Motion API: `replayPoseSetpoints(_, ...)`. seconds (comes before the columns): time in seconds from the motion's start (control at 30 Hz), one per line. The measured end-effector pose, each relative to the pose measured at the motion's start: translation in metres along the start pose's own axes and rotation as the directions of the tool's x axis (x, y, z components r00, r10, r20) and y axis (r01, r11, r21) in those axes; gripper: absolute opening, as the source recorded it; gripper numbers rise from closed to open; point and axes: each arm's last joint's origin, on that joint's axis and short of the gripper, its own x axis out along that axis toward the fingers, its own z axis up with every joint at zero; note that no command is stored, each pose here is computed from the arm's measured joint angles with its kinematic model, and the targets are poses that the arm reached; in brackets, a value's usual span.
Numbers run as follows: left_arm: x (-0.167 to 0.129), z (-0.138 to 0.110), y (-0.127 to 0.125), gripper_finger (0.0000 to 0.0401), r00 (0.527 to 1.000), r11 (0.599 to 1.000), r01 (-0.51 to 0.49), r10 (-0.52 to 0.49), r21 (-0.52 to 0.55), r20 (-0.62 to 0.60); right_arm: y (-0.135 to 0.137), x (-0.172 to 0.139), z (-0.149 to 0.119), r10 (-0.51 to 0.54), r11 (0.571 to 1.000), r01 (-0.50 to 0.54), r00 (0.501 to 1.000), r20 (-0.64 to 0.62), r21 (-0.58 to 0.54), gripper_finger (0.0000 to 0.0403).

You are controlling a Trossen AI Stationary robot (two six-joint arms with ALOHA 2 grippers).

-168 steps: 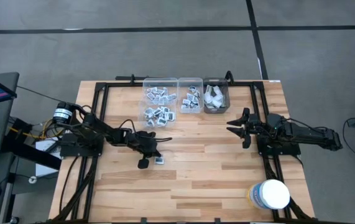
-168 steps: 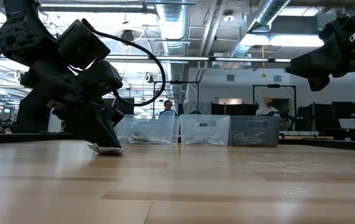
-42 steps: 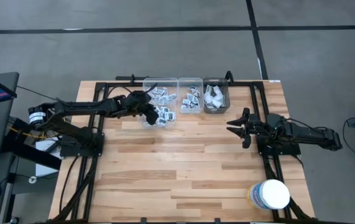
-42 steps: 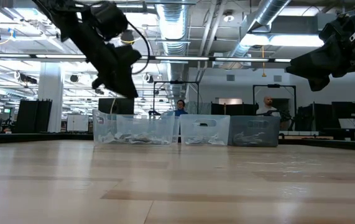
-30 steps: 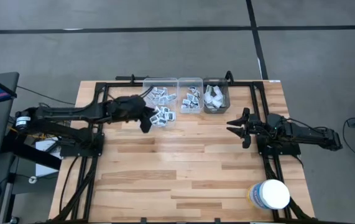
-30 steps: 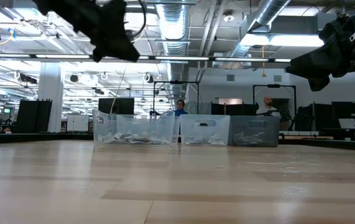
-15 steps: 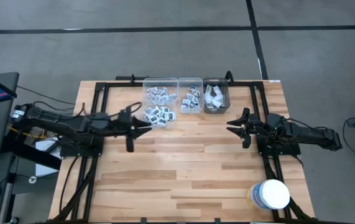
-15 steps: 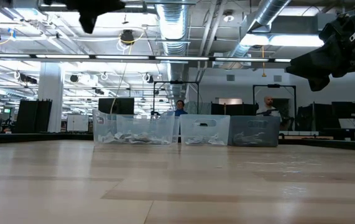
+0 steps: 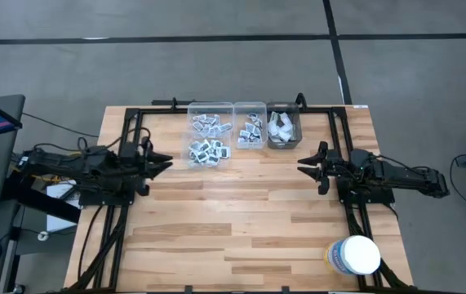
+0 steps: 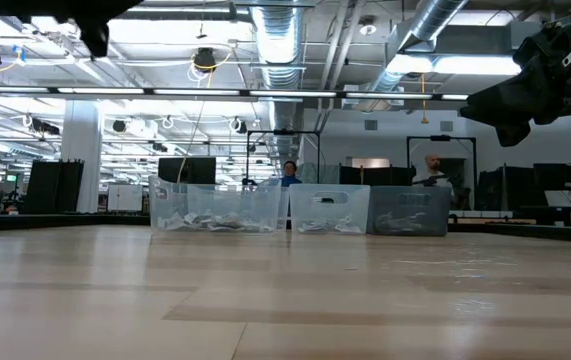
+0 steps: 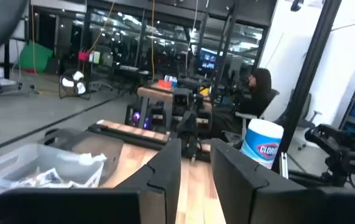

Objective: Pick & Place First Aid Supplies
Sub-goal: Return to Home Position

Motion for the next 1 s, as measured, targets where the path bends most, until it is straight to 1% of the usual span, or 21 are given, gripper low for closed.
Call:
replayPoseSetpoints(0.1, -0.012, -0.005, 0.004, 0.0088, 1.000, 1.000, -0.002, 0.002, -0.010, -0.015, 0.000, 0.000, 0.000, 0.000, 1.000, 0.000, 1.000, 0.000, 0.000, 0.0124)
replayPoseSetpoints(0.2, -0.022, -0.006, 0.007, 0.0088, 0.999, 0.999, 0.010, -0.009, -0.036, 0.032, 0.000, 0.000, 0.000, 0.000, 1.000, 0.000, 1.000, 0.000, 0.000, 0.0124)
replayPoseSetpoints(0.27, -0.025, -0.007, 0.008, 0.0088, 0.999, 0.999, 0.021, -0.019, -0.032, 0.041, 0.000, 0.000, 0.000, 0.000, 1.000, 0.000, 1.000, 0.001, 0.000, 0.0124)
replayPoseSetpoints(0.3, -0.024, -0.008, 0.007, 0.0088, 0.999, 0.999, 0.022, -0.022, -0.025, 0.025, 0.000, 0.000, 0.000, 0.001, 1.000, -0.001, 1.000, 0.001, 0.000, 0.0124)
replayPoseSetpoints(0.37, -0.022, -0.016, 0.007, 0.0088, 0.999, 0.999, 0.034, -0.035, -0.022, -0.024, 0.000, 0.000, 0.000, 0.000, 1.000, 0.000, 1.000, -0.002, 0.000, 0.0124)
replayPoseSetpoints(0.47, -0.022, -0.030, 0.009, 0.0088, 0.998, 0.999, 0.029, -0.032, -0.043, -0.058, 0.000, 0.000, 0.000, 0.001, 1.000, -0.001, 1.000, -0.004, 0.000, 0.0124)
replayPoseSetpoints(0.67, -0.020, -0.049, 0.011, 0.0088, 0.994, 0.998, 0.012, -0.019, -0.068, -0.104, 0.000, 0.000, 0.000, 0.000, 1.000, 0.000, 1.000, -0.006, 0.000, 0.0124)
replayPoseSetpoints(0.77, -0.019, -0.059, 0.013, 0.0088, 0.993, 0.997, -0.012, 0.003, -0.076, -0.115, 0.000, 0.000, 0.000, 0.000, 1.000, 0.000, 1.000, -0.006, 0.000, 0.0124)
replayPoseSetpoints(0.9, -0.018, -0.076, 0.016, 0.0088, 0.996, 0.996, -0.029, 0.022, -0.085, -0.086, 0.000, 0.000, 0.000, 0.000, 1.000, 0.000, 1.000, -0.006, 0.000, 0.0124)
replayPoseSetpoints(0.97, -0.018, -0.087, 0.018, 0.0088, 0.997, 0.994, -0.032, 0.024, -0.106, -0.069, 0.000, 0.000, 0.000, 0.000, 1.000, 0.000, 1.000, -0.006, 0.000, 0.0124)
replayPoseSetpoints(1.0, -0.018, -0.090, 0.018, 0.0088, 0.996, 0.993, -0.041, 0.032, -0.109, -0.089, 0.000, 0.000, 0.000, 0.000, 1.000, 0.000, 1.000, -0.006, 0.000, 0.0124)
